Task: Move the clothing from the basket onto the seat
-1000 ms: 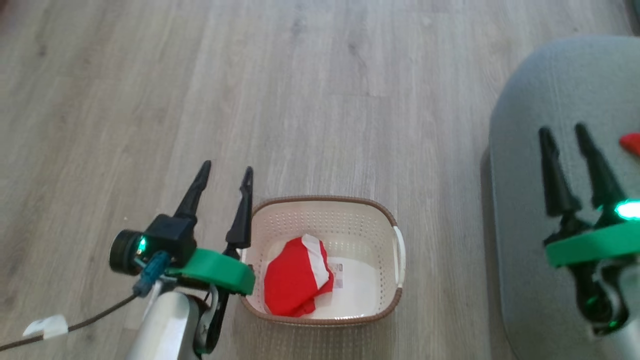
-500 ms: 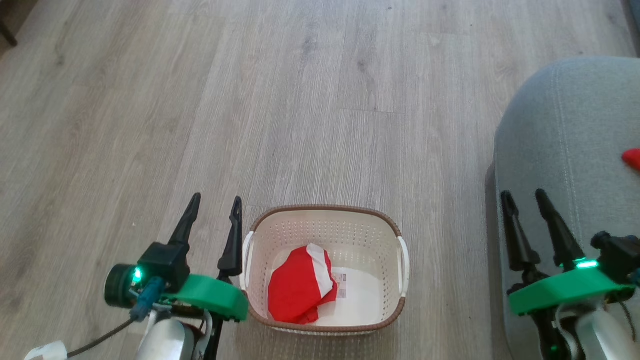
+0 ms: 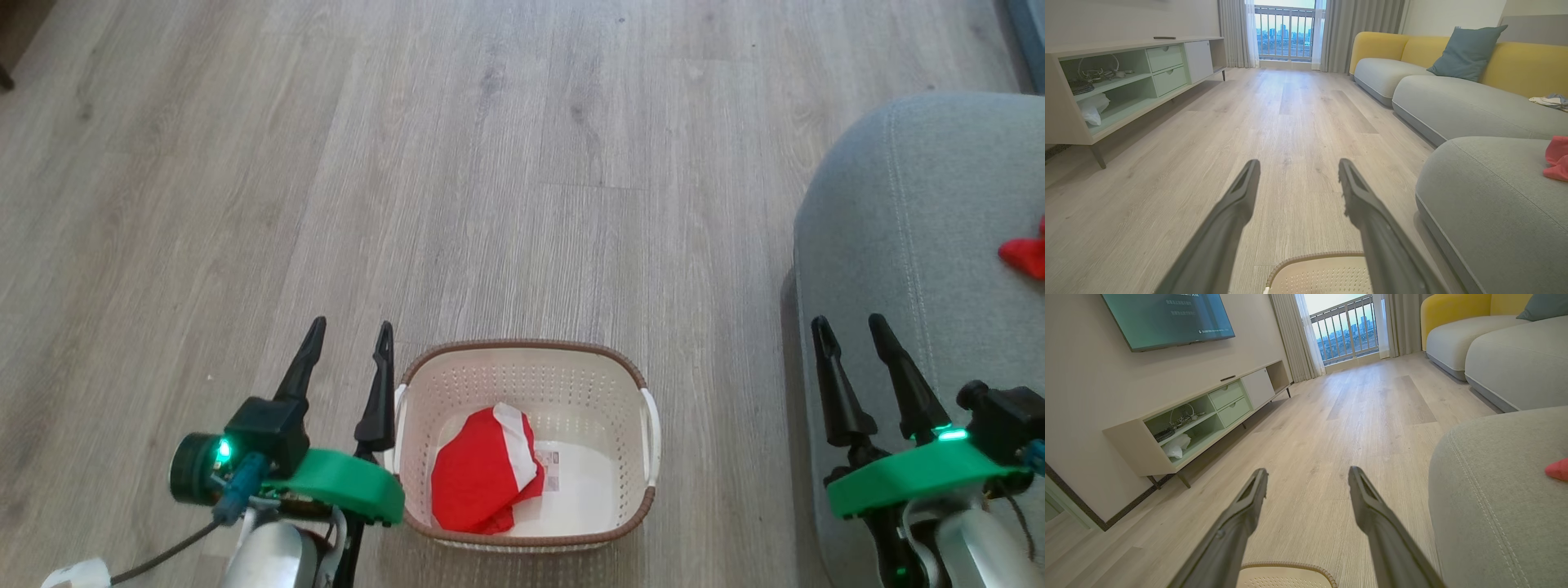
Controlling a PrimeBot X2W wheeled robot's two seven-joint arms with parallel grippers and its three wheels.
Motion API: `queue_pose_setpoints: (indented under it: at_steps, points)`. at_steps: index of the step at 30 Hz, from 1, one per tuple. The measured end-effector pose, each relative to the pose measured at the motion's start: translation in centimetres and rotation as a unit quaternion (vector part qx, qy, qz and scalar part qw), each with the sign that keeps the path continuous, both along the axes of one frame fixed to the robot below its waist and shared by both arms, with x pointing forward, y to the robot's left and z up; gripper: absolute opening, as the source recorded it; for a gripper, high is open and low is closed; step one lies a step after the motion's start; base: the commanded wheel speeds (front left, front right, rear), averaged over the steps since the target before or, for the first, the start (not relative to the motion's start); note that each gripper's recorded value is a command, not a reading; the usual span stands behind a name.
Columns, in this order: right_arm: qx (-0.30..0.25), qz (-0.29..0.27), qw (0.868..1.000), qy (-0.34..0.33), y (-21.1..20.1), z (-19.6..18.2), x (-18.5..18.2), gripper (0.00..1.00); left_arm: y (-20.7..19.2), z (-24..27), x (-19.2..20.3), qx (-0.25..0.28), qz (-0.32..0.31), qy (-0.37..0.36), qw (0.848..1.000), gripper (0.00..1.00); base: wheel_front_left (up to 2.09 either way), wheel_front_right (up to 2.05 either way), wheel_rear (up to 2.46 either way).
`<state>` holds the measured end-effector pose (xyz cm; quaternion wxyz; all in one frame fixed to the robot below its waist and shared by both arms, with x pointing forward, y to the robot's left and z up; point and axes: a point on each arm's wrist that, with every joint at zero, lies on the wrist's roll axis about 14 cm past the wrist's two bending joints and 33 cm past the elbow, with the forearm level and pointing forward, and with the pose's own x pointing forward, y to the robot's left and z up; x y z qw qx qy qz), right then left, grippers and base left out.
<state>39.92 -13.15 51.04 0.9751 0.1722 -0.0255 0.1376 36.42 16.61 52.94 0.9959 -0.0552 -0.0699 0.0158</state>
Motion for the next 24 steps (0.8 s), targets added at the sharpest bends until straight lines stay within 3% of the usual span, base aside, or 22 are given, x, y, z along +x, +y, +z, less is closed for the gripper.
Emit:
queue_pose_setpoints:
  at_steps: [17, 24]
  points:
    - [-0.003, -0.013, 1.000, 0.001, -0.7, -0.2, 0.1, 1.00, -1.0, -1.1, 0.2, 0.001, -0.017, 0.017, 1.000, 1.00, 0.00, 0.00, 0.00]
    - [-0.026, -0.028, 0.999, 0.006, -1.8, -1.0, 0.8, 1.00, -3.0, -4.5, 0.5, 0.003, -0.051, 0.068, 0.996, 1.00, 0.00, 0.00, 0.00]
